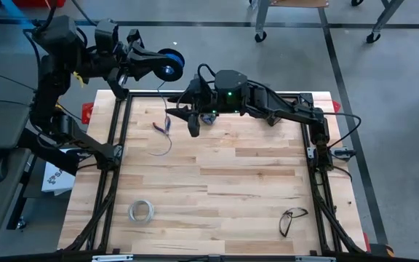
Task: Coil cords
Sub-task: Coil the blue wire onto the black spool
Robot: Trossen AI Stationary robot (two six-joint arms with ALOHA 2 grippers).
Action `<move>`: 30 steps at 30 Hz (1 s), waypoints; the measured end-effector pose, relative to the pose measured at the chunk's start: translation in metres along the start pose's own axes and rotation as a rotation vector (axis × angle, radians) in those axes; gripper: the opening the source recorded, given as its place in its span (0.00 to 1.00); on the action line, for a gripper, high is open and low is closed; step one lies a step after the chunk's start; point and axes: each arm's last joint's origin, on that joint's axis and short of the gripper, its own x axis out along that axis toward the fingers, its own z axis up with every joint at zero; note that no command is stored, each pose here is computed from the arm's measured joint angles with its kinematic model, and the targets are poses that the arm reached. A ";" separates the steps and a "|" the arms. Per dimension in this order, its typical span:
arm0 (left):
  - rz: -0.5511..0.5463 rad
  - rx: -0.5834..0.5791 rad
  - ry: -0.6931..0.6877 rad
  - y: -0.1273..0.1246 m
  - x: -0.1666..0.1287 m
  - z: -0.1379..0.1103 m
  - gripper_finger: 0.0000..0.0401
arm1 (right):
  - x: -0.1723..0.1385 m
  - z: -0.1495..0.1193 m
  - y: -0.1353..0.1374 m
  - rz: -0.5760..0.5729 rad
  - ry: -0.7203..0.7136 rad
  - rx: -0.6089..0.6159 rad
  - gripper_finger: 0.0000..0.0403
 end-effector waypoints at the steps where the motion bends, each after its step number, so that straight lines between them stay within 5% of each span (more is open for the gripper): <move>1: -0.010 -0.013 0.002 0.000 0.001 0.000 0.00 | 0.000 -0.001 -0.001 -0.016 0.008 -0.018 0.42; 11: -0.047 -0.021 0.018 0.000 0.005 -0.002 0.00 | -0.018 0.001 -0.012 -0.072 0.109 -0.063 0.42; 30: -0.084 0.016 -0.012 -0.003 0.018 -0.004 0.00 | -0.022 0.009 -0.003 -0.003 0.058 -0.010 0.42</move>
